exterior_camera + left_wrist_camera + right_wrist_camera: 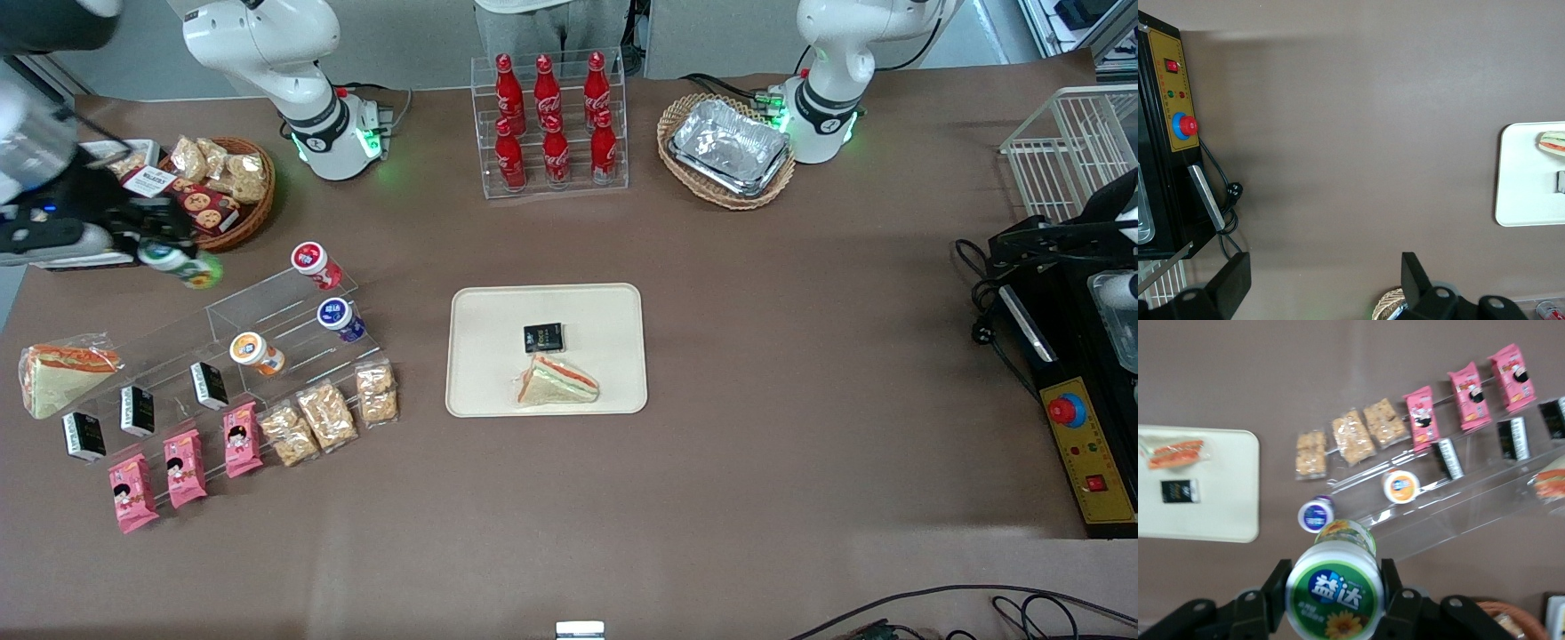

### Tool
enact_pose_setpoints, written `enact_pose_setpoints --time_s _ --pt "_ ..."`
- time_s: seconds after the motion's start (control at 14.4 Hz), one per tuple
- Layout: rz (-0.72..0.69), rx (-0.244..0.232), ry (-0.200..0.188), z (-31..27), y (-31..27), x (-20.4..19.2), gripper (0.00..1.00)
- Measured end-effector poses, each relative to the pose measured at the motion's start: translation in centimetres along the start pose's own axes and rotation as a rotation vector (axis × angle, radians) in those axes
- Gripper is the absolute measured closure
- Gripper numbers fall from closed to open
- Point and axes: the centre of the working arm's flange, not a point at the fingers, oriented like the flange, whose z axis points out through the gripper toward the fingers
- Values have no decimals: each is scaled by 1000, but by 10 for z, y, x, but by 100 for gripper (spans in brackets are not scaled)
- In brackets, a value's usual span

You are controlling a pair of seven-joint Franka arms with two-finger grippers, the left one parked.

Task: Place green gum on tray
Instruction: 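Lift the green gum bottle and carry it toward the cream tray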

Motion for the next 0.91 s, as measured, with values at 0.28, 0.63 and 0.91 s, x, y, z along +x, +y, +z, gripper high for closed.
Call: enact_pose_setpoints --time_s 0.28,0.63,0.91 --pt "147 -18 -13 11 -102 -2 41" --pt "314 12 -30 35 -187 -4 41" --pt "360 22 -49 71 -211 0 41"
